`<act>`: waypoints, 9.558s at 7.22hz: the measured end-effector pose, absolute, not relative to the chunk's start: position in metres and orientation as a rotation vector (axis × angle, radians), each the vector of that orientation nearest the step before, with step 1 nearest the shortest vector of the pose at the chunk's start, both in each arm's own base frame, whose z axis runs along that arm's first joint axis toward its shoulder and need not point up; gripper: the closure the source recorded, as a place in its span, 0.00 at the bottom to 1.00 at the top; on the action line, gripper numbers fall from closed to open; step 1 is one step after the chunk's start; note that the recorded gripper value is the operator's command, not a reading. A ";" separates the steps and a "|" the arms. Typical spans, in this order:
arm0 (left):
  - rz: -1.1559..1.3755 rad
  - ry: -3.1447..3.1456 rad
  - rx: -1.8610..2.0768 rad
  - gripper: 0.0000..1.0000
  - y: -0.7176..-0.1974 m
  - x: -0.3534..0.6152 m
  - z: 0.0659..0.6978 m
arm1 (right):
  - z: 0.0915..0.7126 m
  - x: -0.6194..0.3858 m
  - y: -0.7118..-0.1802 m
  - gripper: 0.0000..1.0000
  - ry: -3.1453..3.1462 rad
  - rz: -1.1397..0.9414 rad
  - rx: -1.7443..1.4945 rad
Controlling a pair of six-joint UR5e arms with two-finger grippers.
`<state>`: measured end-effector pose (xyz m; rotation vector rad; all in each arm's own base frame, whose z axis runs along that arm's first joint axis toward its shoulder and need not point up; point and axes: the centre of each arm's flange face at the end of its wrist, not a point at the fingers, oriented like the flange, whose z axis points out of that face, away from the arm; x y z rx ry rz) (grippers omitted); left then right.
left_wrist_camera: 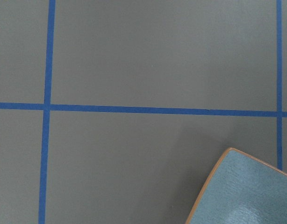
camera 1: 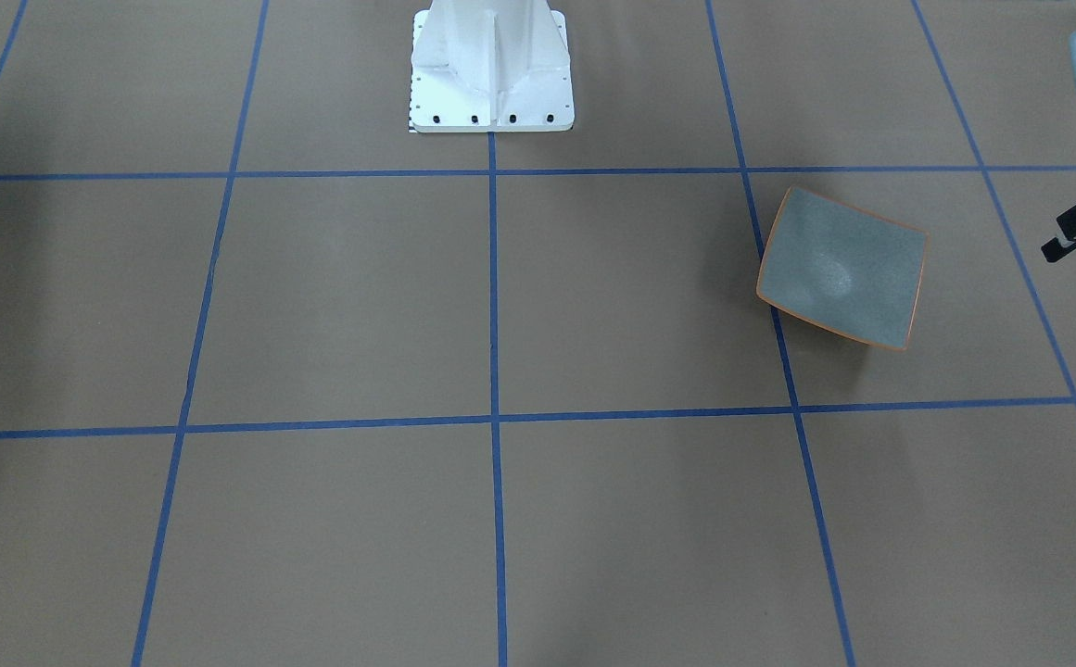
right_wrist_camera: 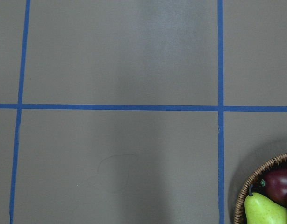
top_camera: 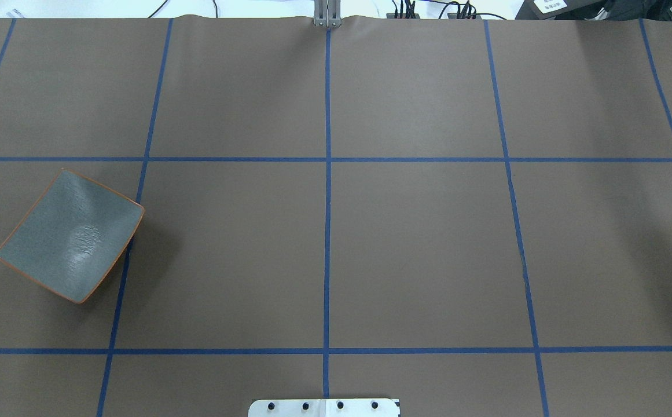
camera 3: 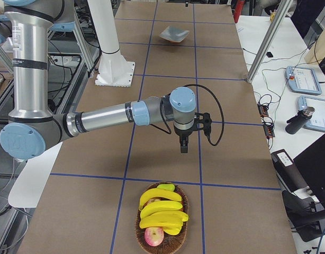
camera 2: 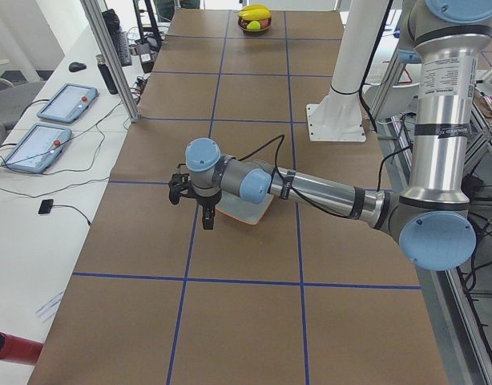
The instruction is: Transfer all bananas from basket to plate
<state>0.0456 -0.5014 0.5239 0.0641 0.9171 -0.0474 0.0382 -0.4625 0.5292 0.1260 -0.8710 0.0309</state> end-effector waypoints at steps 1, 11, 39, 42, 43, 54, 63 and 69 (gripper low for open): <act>-0.045 0.919 0.068 0.00 -0.501 0.046 0.522 | 0.532 0.037 -0.459 0.01 -0.867 0.040 0.118; -0.005 0.921 0.062 0.00 -0.498 0.066 0.514 | 0.610 -0.014 -0.409 0.05 -0.623 -0.179 -0.002; -0.045 0.949 0.091 0.00 -0.482 0.077 0.462 | 0.688 -0.004 -0.364 1.00 -0.460 -0.266 -0.001; -0.045 0.956 0.093 0.00 -0.491 0.081 0.455 | 0.620 -0.017 -0.388 1.00 -0.536 -0.262 0.045; -0.062 0.966 0.092 0.00 -0.503 0.087 0.444 | 0.599 -0.026 -0.406 1.00 -0.584 -0.252 0.074; -0.135 1.369 0.133 0.00 -0.600 0.268 0.276 | 0.198 -0.358 -0.498 1.00 -0.894 -0.406 0.101; -0.098 1.590 0.083 0.01 -0.531 0.376 0.200 | 0.069 -0.500 -0.489 1.00 -1.016 -0.355 0.108; -0.096 1.604 0.090 0.19 -0.514 0.405 0.194 | 0.053 -0.504 -0.484 1.00 -1.056 -0.327 0.138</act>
